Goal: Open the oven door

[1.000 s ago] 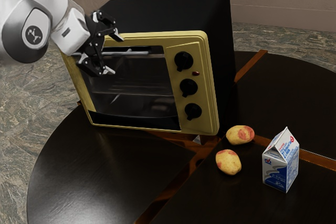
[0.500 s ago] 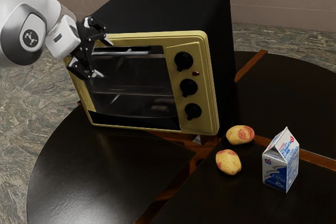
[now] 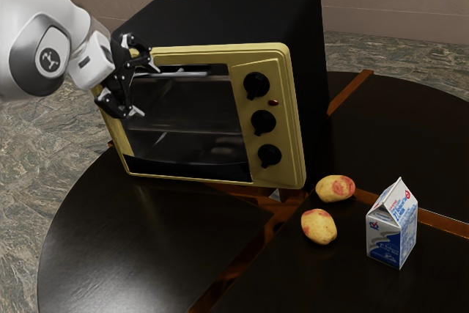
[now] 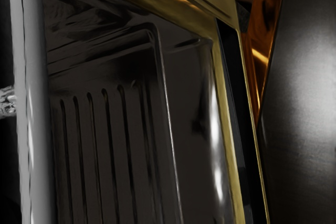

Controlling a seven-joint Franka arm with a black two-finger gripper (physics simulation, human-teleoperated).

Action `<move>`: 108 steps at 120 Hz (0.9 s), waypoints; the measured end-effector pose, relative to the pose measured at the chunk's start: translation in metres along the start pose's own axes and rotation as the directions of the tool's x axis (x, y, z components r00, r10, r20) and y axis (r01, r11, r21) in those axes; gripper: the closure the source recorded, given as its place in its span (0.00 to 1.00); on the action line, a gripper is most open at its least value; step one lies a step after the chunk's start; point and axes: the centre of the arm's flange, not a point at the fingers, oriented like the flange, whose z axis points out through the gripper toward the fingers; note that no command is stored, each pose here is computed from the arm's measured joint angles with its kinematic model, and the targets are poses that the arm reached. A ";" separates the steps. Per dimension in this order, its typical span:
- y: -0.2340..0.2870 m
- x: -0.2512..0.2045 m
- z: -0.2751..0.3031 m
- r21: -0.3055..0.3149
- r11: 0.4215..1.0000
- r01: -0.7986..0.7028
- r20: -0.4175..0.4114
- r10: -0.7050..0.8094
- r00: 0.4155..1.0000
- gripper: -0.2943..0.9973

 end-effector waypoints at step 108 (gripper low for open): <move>-0.015 0.016 -0.039 -0.409 0.734 0.543 0.269 -0.471 0.840 0.23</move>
